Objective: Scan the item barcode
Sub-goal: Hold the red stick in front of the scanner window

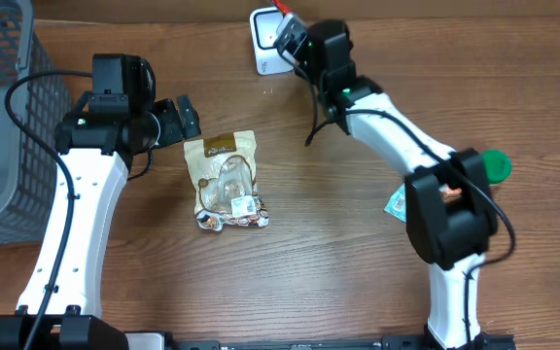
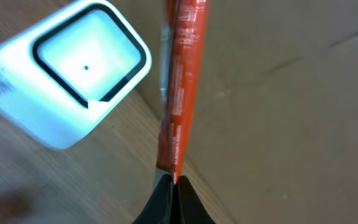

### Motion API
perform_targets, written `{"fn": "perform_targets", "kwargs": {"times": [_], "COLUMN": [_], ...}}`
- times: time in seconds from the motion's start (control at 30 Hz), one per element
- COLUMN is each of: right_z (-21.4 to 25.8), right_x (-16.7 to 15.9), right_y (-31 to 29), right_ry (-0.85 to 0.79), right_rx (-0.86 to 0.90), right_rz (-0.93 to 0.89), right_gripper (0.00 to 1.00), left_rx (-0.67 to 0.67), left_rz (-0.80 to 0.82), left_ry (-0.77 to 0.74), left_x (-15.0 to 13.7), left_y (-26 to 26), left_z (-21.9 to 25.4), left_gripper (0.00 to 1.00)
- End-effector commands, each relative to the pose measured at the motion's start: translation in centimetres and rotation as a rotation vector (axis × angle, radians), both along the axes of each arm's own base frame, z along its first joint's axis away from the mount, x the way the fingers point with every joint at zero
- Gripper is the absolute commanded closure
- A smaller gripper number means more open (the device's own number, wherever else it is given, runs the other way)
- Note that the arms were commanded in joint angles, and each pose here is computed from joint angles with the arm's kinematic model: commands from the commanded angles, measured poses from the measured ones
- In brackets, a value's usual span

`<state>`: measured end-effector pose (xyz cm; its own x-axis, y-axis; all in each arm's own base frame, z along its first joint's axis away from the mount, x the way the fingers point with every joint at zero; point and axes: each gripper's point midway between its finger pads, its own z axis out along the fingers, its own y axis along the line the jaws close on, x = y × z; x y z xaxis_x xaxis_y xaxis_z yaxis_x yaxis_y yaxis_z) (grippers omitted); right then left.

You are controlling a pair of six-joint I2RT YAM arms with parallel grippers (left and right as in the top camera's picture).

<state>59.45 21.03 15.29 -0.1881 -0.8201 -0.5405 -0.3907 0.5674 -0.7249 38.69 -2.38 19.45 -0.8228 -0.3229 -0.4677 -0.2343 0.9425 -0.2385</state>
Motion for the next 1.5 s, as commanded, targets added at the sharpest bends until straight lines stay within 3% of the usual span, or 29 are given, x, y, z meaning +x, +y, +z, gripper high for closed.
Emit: {"fn": "perform_targets", "kwargs": {"times": [0.0,0.37,0.63,1.47], "right_z": [-2.0,-4.5,-5.7,-5.8], "right_x": [1.2,1.5,0.6,0.0], "right_y": [-0.9,-1.0,0.3,-0.3], "right_ry": [-0.043,-0.034,-0.004,-0.013], "right_rx": [-0.117,-0.169,-0.354,-0.41], "right_rz": [-0.077,-0.088,0.002,-0.093], "right_gripper": [0.97,0.97,0.97,0.97], "left_rx": [0.016,0.016,0.016,0.016], "left_rz": [-0.018,-0.018,-0.018,-0.018], "left_ry": [-0.018,-0.018,-0.018,-0.018], "left_x": [0.1,0.1,0.1,0.1], "left_y": [0.2,0.2,0.2,0.2], "left_z": [0.6,0.6,0.6,0.6], "left_gripper": [0.0,0.0,0.0,0.0]}}
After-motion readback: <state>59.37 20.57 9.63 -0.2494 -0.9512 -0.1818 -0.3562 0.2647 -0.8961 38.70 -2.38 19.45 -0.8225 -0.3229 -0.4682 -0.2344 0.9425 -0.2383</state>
